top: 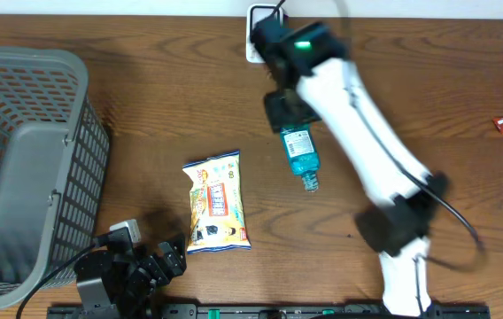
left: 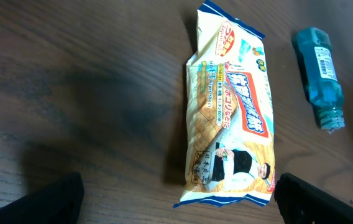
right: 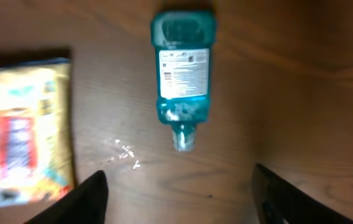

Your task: Scan the item barcode

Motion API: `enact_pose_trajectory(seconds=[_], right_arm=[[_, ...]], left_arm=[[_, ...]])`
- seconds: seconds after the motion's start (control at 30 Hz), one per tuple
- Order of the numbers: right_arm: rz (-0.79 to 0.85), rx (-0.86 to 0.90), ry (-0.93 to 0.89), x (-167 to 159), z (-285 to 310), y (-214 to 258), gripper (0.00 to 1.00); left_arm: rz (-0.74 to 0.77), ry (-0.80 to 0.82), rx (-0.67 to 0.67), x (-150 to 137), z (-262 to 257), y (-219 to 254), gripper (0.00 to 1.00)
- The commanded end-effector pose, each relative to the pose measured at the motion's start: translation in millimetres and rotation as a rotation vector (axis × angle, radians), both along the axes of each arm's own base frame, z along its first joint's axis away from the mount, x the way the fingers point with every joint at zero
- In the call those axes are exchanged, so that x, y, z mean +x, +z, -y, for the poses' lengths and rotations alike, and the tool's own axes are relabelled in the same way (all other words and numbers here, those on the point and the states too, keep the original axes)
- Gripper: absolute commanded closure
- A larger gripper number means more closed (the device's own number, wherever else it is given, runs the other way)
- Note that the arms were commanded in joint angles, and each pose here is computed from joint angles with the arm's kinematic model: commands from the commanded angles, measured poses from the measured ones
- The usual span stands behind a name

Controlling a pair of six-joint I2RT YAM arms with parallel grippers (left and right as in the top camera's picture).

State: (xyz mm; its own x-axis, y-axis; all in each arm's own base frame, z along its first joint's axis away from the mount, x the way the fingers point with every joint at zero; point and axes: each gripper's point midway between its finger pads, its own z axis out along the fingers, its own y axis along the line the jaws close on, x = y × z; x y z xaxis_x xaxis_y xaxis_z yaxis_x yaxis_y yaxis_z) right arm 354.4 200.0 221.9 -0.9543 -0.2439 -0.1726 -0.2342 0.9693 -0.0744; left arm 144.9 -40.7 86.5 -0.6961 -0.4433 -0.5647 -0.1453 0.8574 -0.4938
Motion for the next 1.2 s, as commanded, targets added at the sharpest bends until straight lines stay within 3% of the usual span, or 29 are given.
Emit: enact_pose_trajectory(seconds=[0.0, 0.07, 0.2, 0.33, 0.7, 1.17], right_arm=[[0.163, 0.069, 0.008, -31, 25, 73, 0.21], [0.21, 0.095, -0.01, -53, 41, 94, 0.01], [0.23, 0.12, -0.049, -81, 59, 99, 0.01], [0.216, 0.114, -0.06, -87, 62, 70, 0.01], [0.193, 0.093, -0.097, -46, 44, -67, 0.01], [-0.088, 0.412, 0.064, -22, 39, -157, 0.01]], left_arm=[[-0.036, -0.015, -0.003, -7, 2, -8, 0.02], [-0.036, -0.015, -0.003, -7, 2, -8, 0.02], [-0.036, -0.015, -0.003, -7, 2, -8, 0.02], [-0.036, -0.015, -0.003, -7, 2, -8, 0.02], [-0.036, -0.015, -0.003, -7, 2, -8, 0.01], [-0.036, -0.015, -0.003, -7, 2, -8, 0.01]])
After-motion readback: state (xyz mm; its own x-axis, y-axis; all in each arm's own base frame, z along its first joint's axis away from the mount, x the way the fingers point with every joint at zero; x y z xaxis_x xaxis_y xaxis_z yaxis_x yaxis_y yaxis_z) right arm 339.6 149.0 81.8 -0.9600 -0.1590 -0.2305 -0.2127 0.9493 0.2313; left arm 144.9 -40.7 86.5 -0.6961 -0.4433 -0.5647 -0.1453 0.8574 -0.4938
